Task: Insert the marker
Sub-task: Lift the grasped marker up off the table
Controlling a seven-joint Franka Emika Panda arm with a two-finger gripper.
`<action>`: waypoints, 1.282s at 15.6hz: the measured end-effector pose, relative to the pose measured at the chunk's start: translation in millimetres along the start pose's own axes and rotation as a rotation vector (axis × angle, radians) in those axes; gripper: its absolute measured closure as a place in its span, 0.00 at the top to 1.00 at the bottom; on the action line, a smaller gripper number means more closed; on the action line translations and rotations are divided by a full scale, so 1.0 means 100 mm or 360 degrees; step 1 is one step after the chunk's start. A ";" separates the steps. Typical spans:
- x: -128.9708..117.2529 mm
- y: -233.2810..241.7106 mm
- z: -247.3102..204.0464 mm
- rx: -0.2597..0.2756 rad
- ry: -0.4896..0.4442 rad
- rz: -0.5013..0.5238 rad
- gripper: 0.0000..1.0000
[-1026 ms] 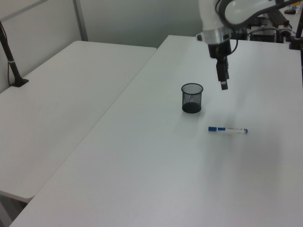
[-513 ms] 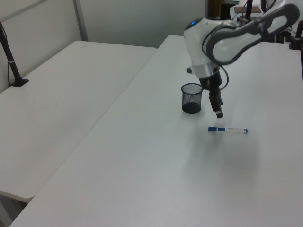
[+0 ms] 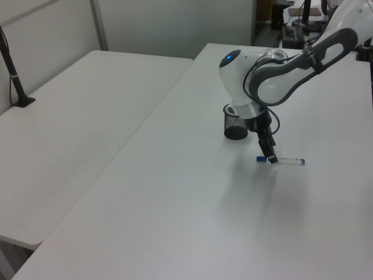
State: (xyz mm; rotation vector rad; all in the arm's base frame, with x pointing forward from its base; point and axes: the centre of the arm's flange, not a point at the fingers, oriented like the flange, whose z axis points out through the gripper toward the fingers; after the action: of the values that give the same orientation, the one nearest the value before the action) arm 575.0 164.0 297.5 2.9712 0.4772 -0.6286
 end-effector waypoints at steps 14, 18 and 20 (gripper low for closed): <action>0.12 -0.04 -0.01 -0.0013 0.0044 0.0132 0.17; 0.12 -0.04 -0.01 -0.0012 0.0043 0.0134 0.17; 0.06 0.01 -0.09 -0.0007 0.0019 0.0145 0.17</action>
State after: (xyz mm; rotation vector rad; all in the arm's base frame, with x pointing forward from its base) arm 583.6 165.9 303.5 2.9742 0.3409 -0.6002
